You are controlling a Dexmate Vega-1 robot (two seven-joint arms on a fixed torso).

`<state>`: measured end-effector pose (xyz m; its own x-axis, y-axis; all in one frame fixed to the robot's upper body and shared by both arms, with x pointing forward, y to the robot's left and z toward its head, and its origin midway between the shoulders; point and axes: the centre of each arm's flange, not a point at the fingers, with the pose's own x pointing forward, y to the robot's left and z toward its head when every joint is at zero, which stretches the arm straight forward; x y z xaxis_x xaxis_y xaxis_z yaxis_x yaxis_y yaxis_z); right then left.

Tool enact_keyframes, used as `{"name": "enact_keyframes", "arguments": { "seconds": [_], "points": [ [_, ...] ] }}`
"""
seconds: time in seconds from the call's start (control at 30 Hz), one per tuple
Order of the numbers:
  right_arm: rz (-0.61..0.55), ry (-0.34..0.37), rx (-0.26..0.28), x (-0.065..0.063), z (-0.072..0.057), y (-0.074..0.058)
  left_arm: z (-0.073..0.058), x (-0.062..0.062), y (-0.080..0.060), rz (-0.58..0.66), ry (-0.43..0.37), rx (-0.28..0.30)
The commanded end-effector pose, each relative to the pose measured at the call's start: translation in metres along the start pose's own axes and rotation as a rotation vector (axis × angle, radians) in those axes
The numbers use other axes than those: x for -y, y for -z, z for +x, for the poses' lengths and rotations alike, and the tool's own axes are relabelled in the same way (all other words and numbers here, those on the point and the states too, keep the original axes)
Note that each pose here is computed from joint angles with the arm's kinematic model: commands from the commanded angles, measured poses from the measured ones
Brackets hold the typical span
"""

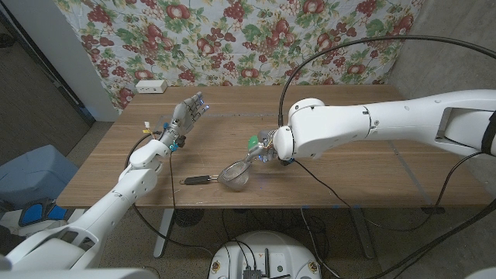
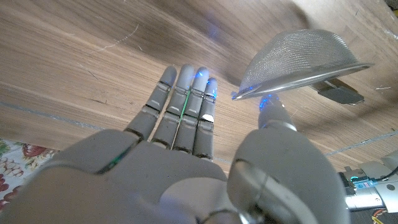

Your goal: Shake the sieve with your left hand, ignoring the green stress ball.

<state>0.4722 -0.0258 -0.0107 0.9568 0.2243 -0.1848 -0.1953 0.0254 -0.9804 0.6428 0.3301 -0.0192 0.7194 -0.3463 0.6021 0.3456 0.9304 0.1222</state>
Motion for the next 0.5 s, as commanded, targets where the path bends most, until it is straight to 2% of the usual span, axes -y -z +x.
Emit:
{"name": "enact_keyframes", "arguments": {
  "seconds": [0.03, 0.17, 0.2, 0.23, 0.3, 0.5],
  "points": [
    [-0.016, -0.044, -0.02, -0.0023, 0.0039, -0.0012, -0.0015, 0.0005, 0.0, 0.002, 0.001, -0.005],
    [-0.021, -0.062, -0.036, -0.0028, 0.006, -0.0008, -0.0015, 0.0007, 0.0, 0.002, 0.001, -0.006],
    [-0.019, -0.072, -0.05, -0.0028, 0.0072, -0.0006, -0.0016, 0.0007, -0.0001, 0.001, 0.001, -0.006],
    [-0.067, -0.035, -0.071, -0.0042, 0.0085, -0.0007, -0.0018, 0.0007, -0.0001, 0.003, -0.001, -0.006],
    [-0.096, -0.055, -0.105, -0.0051, 0.0097, -0.0011, -0.0021, 0.0006, -0.0001, 0.001, -0.001, -0.006],
    [-0.097, -0.059, -0.116, -0.0054, 0.012, 0.0011, -0.0031, 0.0005, -0.0001, 0.002, -0.004, -0.006]
  ]
}}
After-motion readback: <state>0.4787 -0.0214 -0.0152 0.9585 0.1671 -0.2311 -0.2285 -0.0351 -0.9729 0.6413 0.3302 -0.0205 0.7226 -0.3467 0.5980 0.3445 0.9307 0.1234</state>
